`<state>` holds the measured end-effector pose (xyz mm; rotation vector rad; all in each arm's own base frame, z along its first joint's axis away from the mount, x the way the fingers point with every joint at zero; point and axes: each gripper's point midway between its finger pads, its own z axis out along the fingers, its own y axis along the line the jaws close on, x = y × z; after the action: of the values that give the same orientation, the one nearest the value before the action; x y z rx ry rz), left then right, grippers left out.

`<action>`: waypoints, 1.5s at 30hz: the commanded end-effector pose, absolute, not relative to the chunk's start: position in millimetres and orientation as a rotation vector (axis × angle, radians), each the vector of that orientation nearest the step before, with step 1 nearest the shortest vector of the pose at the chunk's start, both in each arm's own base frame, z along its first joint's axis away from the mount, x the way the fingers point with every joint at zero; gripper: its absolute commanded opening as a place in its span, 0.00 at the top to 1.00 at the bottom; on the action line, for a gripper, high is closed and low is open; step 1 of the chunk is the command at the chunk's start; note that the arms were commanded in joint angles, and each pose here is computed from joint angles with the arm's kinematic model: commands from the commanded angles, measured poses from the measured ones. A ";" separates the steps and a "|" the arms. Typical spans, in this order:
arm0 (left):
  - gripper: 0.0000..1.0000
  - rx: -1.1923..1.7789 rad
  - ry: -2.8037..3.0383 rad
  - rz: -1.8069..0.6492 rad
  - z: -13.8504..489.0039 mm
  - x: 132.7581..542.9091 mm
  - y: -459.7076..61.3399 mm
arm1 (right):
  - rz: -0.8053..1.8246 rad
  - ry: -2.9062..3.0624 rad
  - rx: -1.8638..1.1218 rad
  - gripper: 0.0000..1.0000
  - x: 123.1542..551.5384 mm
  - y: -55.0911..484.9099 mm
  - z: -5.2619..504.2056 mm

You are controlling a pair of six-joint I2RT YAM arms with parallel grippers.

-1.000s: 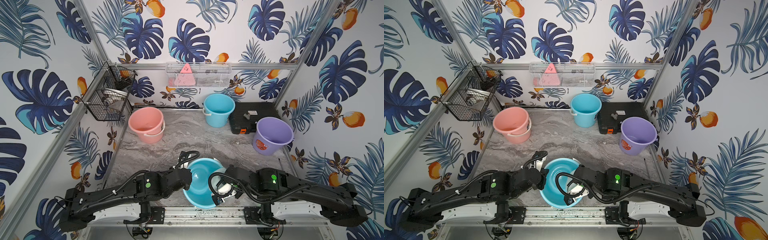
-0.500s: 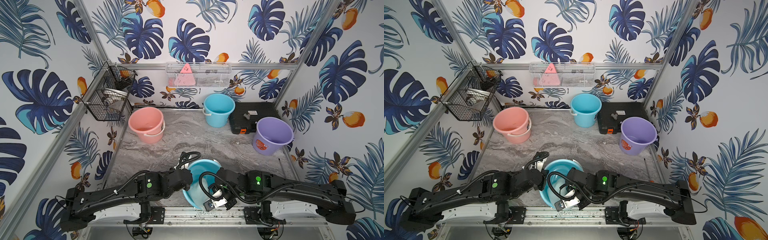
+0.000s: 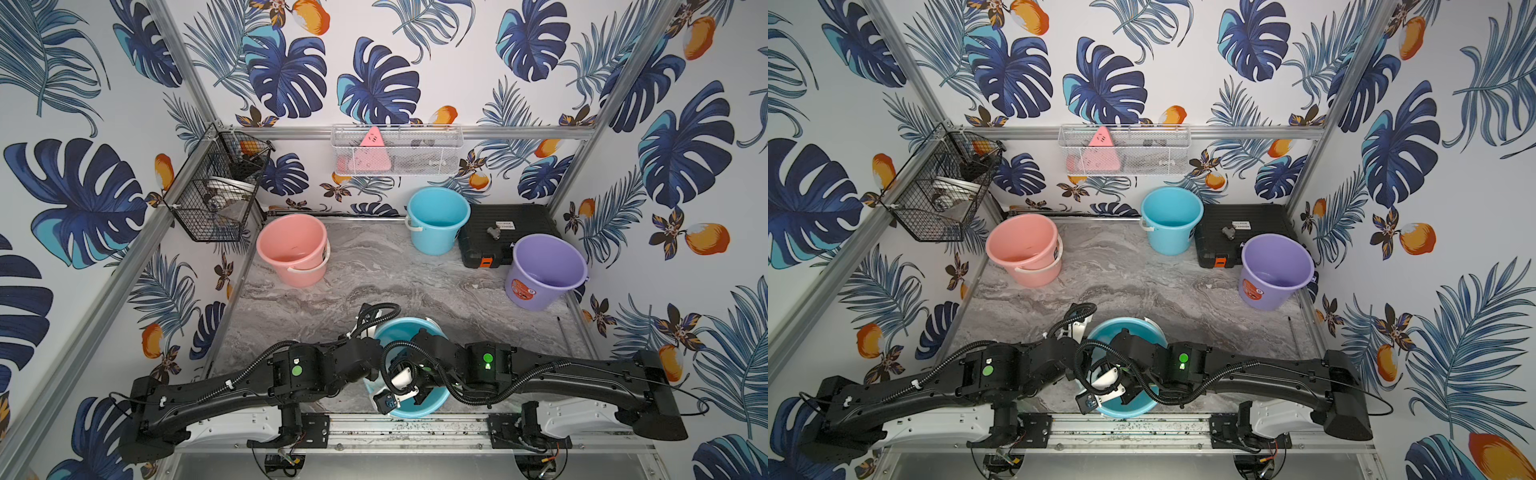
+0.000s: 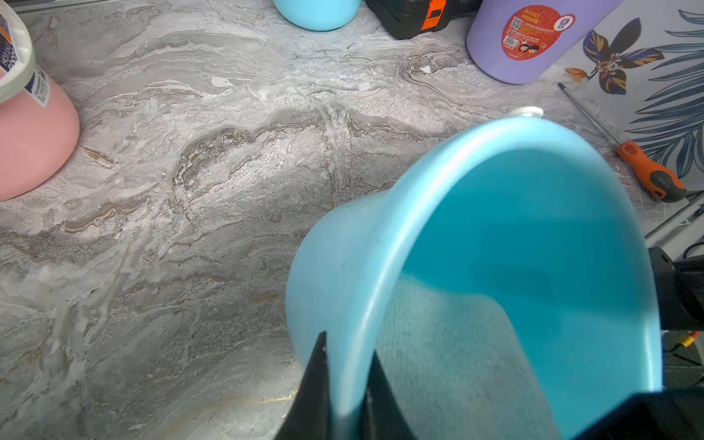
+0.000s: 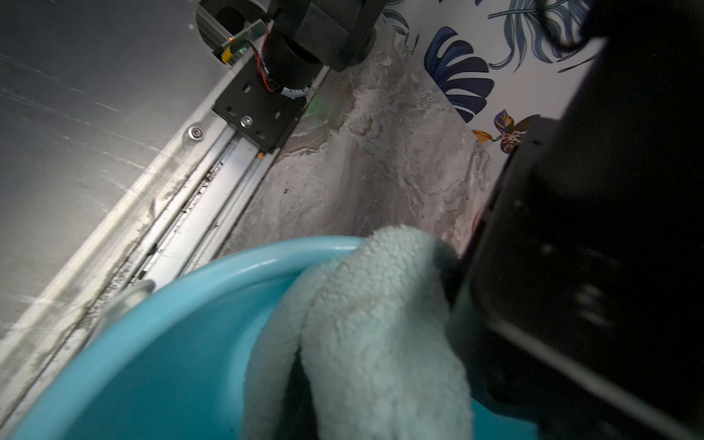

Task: Wipe the inside of the bucket with a cloth
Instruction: Wipe the dirt from the inside of the bucket.

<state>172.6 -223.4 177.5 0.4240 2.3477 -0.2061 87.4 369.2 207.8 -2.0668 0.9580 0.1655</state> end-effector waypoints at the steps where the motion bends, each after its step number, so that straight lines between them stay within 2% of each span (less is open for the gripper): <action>1: 1.00 0.365 2.313 -0.268 186.2 177.9 -232.7 | -0.131 0.871 -1.958 1.00 124.0 365.5 235.1; 9: 1.00 0.369 2.312 -0.269 185.0 177.9 -233.3 | -0.559 0.727 -1.906 1.00 162.5 341.4 256.5; 16: 1.00 0.375 2.317 -0.271 184.5 178.1 -236.6 | -0.523 0.591 -1.881 1.00 157.2 357.3 265.1; 19: 1.00 0.372 2.315 -0.264 185.8 178.4 -234.8 | -0.593 0.630 -1.888 1.00 170.9 355.2 262.9; 23: 1.00 0.366 2.316 -0.267 186.3 177.6 -232.4 | -0.685 0.728 -1.902 1.00 186.0 336.1 261.0; 30: 1.00 0.363 2.314 -0.268 186.0 177.6 -232.1 | -0.734 0.870 -1.957 1.00 183.0 282.1 249.6; 38: 1.00 0.362 2.314 -0.264 186.8 178.1 -231.8 | -0.544 1.085 -2.173 1.00 145.4 219.2 219.9; 45: 1.00 0.361 2.314 -0.264 187.0 178.2 -232.5 | -0.134 1.218 -2.350 1.00 87.8 202.8 192.3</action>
<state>174.4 -224.7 179.0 0.4079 2.3380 -0.2145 122.4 220.6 216.5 -2.2153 1.1056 -0.3474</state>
